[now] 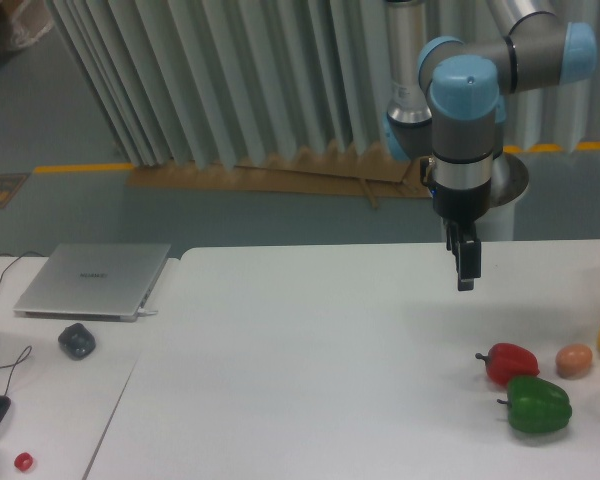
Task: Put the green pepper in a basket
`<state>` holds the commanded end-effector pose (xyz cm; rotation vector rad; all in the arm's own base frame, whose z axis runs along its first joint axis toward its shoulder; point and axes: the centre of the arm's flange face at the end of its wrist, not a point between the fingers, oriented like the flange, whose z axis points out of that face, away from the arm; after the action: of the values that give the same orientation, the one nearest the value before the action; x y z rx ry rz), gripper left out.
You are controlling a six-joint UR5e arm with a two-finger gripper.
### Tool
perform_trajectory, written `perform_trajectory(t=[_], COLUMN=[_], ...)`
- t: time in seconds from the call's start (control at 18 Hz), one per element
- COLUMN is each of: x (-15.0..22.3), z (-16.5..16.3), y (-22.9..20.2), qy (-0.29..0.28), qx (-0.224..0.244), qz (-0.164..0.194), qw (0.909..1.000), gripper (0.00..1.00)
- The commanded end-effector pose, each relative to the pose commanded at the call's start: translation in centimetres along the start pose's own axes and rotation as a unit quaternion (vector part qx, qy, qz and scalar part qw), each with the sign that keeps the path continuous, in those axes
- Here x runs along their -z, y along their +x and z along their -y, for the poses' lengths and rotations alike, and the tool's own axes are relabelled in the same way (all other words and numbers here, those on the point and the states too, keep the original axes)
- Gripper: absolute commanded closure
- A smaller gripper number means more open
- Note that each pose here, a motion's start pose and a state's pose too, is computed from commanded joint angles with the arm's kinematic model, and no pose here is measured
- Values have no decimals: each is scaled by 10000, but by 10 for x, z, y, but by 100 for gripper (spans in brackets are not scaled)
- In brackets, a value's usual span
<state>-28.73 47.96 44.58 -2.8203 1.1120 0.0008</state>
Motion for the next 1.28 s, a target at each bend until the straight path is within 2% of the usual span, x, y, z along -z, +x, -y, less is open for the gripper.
perform_trajectory(t=[0.17, 0.33, 0.44, 0.72, 0.89, 1.17, 1.28], x=[1, -3, -4, 21, 14, 9, 9], z=[-7, -16, -29, -40, -35, -33, -29], y=[1, 1, 0, 0, -4, -3, -2], qy=[-32, -197, -624, -1487, -1156, -1119, -913], qx=[593, 832, 867, 756, 592, 530, 534], qz=[-99, -203, -167, 339, 263, 225, 245], qw=[9982, 9961, 9941, 9854, 9912, 9921, 9941], gripper=[0, 0, 0, 0, 0, 0, 0])
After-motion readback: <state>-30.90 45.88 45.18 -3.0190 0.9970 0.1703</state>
